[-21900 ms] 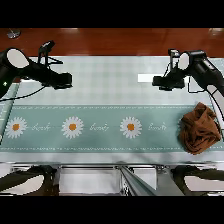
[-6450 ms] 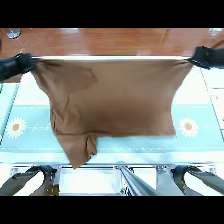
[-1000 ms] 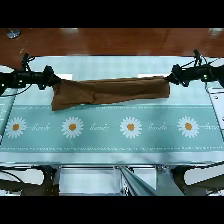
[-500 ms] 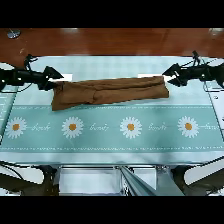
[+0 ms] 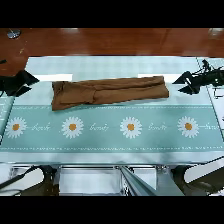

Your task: Fold the shirts.

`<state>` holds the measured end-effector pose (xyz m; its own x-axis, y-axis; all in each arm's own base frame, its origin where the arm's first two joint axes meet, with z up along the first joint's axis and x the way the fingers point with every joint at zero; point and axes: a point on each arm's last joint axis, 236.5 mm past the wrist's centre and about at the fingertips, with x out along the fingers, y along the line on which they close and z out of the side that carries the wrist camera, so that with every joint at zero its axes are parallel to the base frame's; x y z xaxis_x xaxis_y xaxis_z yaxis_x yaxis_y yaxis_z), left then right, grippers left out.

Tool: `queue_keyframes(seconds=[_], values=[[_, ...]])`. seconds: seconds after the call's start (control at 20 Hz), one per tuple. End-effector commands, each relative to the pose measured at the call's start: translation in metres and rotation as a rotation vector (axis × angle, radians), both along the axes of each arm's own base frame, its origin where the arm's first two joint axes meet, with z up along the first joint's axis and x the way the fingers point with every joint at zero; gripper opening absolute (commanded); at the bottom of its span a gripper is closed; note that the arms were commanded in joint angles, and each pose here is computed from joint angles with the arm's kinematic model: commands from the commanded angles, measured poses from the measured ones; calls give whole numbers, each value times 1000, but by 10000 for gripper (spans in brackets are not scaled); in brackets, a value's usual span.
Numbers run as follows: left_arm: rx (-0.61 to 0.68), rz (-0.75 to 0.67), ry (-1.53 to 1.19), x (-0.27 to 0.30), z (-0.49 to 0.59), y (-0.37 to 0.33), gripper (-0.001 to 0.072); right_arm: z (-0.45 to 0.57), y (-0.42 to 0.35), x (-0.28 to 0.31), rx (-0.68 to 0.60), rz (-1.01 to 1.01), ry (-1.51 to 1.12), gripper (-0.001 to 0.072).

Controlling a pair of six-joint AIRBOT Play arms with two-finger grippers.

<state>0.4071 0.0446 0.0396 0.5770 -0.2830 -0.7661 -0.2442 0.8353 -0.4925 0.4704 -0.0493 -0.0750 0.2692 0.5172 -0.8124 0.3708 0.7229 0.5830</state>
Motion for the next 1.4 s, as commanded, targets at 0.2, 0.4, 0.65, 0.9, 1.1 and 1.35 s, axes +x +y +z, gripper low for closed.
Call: queue_keyframes(seconds=[0.2,0.4,0.65,0.9,1.1,1.35], values=[[47,-216,-147,-38,23,-106,700,-23,61,9,51,83,24,617],[19,-314,-126,-41,12,-148,700,-20,84,10,68,114,21,426],[-71,-396,-85,-46,-3,-190,19,8,89,-7,66,216,35,38],[-75,-527,-160,-50,21,-229,19,87,50,-44,-160,252,-73,38],[-55,-670,-207,-54,32,-284,16,146,53,-105,-230,197,-223,38],[-18,-846,-129,-56,3,-379,16,189,80,-182,-259,122,-352,39]])
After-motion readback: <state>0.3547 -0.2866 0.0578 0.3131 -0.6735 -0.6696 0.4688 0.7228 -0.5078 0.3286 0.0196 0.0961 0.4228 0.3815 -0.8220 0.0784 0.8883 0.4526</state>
